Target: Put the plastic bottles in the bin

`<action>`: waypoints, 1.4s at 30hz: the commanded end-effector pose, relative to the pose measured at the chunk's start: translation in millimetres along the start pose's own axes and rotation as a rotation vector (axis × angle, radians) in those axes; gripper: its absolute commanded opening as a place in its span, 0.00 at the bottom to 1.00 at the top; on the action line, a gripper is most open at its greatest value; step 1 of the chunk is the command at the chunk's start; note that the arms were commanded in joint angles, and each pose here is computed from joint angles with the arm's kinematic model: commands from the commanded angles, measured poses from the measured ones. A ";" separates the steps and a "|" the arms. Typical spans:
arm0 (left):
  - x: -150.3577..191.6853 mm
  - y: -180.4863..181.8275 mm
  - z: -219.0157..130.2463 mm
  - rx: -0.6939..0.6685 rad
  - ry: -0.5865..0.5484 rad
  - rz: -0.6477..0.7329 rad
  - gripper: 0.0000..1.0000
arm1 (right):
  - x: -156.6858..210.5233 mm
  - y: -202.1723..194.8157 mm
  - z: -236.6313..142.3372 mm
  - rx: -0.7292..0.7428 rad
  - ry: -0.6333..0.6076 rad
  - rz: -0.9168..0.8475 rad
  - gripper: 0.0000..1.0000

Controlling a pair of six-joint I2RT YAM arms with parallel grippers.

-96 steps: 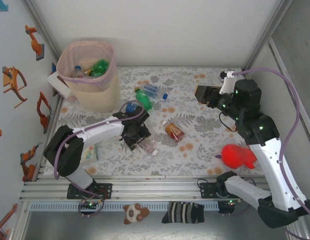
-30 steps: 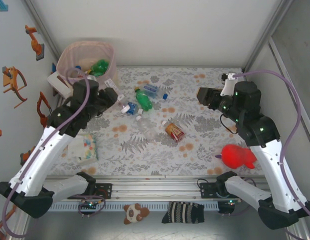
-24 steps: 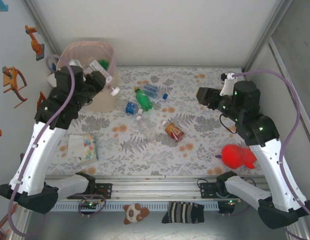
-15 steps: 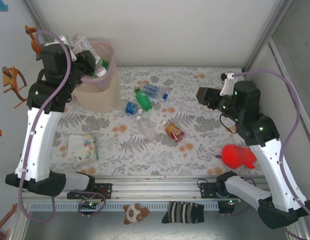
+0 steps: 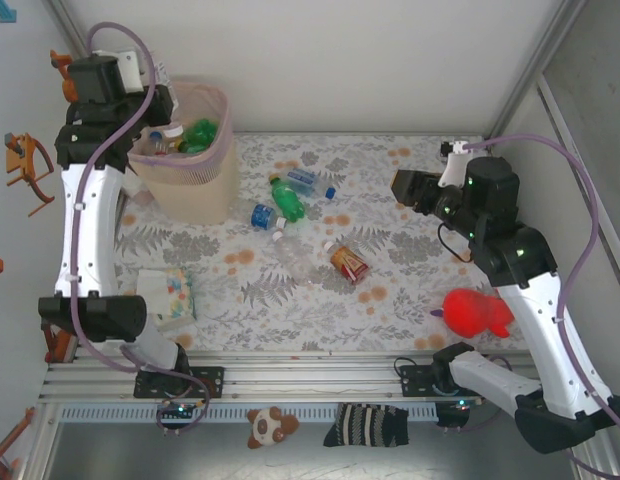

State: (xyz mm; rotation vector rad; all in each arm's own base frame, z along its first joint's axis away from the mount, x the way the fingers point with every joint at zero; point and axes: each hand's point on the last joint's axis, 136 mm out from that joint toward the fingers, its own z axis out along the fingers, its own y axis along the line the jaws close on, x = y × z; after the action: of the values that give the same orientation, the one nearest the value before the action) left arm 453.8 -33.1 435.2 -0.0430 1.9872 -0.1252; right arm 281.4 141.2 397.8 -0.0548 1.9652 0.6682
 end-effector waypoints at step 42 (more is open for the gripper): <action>74.5 20.7 44.7 0.014 0.376 0.010 0.63 | -14.1 9.2 -4.7 -0.026 -0.047 -0.018 0.56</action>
State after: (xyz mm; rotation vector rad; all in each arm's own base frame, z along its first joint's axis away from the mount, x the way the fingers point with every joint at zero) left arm 476.0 -10.3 325.2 -0.0223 2.3981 -0.0558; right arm 286.0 143.8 396.9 -0.0579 1.9698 0.6703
